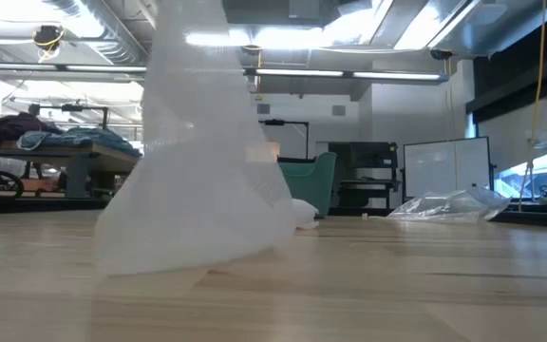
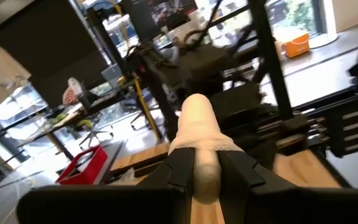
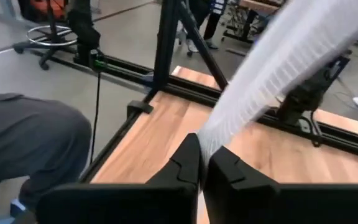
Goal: Roll bandage
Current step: Roll the bottom white bandage
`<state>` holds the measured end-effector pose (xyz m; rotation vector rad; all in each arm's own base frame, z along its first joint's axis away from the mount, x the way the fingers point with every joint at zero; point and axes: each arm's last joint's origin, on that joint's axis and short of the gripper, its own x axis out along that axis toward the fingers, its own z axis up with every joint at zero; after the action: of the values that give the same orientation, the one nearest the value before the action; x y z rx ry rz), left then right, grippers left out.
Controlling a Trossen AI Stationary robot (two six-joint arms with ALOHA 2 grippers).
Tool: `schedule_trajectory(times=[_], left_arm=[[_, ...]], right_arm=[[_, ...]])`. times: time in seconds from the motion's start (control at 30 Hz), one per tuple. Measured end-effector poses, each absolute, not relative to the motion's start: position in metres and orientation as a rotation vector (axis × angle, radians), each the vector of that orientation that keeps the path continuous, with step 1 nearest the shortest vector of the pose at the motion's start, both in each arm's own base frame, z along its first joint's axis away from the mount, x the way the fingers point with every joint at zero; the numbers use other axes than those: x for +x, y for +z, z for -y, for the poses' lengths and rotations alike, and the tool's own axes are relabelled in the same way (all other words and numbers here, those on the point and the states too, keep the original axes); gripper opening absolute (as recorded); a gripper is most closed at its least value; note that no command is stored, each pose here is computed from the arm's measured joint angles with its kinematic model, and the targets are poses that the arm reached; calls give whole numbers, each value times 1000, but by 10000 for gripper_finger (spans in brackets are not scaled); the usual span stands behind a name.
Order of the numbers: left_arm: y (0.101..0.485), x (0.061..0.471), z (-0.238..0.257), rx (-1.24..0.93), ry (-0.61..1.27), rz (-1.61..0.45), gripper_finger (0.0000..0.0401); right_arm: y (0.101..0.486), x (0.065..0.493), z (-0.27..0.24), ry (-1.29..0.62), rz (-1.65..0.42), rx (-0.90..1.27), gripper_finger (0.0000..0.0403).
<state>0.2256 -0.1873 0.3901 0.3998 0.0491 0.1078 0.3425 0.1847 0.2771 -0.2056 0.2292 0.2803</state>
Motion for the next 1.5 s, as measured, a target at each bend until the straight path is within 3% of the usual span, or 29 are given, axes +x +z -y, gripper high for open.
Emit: schedule_trajectory(times=[0.2,0.6,0.87,1.23,1.5], left_arm=[[388,230,181,430,131,-75,40],[369,245,177,597,296,-195,40],[348,260,185,750,305,-272,40],[311,273,202,876,190,-373,40],[307,270,213,888,152,-356,40]], right_arm=[[269,337,-195,324,-282,-206,4],[288,325,-219,360,-111,-230,5],[330,323,-233,370,-155,-309,11],[412,322,-213,146,-194,-401,10],[425,344,-162,-29,-250,-335,13]])
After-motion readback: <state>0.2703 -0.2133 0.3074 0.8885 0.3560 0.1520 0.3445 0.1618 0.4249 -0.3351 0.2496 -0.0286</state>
